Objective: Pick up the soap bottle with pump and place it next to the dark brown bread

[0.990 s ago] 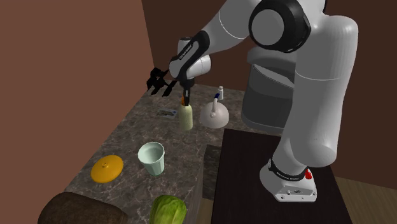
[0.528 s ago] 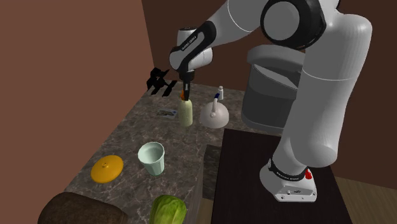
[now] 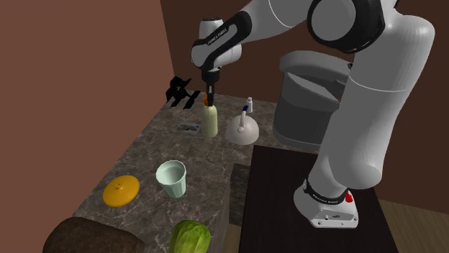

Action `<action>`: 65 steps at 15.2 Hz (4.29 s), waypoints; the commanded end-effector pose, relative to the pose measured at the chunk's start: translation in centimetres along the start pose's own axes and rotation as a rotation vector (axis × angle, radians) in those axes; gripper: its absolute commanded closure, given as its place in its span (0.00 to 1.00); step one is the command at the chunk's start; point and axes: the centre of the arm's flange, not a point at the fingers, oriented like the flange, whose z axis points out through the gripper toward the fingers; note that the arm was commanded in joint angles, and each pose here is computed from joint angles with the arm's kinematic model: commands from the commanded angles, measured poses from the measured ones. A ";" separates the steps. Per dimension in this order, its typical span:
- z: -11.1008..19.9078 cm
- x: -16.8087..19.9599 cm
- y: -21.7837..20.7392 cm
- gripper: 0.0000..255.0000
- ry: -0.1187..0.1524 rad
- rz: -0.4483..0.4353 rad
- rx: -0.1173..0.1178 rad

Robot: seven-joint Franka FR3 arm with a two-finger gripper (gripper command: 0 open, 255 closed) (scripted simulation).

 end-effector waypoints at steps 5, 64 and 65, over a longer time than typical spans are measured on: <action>-3.2 0.1 -0.1 1.00 0.000 0.000 0.000; -18.0 19.6 -32.2 1.00 0.000 0.000 0.000; -18.0 20.3 -33.3 1.00 0.000 0.000 0.000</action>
